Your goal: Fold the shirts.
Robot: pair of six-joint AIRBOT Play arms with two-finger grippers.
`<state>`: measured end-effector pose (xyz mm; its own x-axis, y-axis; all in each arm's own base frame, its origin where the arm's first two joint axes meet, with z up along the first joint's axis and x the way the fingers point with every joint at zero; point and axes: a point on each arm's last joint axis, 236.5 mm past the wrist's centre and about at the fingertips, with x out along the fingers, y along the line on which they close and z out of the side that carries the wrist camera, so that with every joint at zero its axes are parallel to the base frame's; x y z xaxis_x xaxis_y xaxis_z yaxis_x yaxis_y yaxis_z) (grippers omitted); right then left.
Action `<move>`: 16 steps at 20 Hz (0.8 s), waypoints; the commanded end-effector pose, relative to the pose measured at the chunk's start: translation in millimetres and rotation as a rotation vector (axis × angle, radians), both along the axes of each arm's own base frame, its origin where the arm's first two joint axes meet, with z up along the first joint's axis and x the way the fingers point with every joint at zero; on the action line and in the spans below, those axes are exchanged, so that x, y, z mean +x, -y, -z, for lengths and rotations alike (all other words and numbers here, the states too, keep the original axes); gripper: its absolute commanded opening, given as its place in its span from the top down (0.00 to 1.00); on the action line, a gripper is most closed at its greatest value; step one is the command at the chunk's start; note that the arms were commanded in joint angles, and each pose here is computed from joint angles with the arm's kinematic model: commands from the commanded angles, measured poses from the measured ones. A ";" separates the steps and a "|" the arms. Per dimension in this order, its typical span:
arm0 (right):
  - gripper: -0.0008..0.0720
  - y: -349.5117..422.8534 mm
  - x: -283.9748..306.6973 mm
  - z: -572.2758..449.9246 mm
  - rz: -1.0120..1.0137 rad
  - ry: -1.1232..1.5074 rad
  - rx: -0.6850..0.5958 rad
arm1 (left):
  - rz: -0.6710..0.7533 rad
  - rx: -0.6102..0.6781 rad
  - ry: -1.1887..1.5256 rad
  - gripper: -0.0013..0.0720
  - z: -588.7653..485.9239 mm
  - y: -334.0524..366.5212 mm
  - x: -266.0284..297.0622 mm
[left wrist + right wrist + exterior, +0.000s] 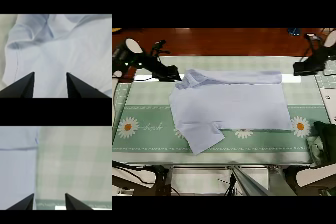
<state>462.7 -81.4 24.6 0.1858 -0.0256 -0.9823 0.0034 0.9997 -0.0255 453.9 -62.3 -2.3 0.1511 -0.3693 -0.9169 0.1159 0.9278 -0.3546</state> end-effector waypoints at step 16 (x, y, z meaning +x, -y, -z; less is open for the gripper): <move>0.32 10.3 -134.8 24.1 0.212 -0.074 0.506 | -0.208 -0.216 -0.313 0.24 100.9 -11.9 -203.6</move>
<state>327.3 -99.1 2.7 0.1367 0.3872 -0.9118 0.2326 0.8822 0.4095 251.6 -49.3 -92.9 -0.0524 -0.5510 -0.8329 -0.1971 0.8233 -0.5322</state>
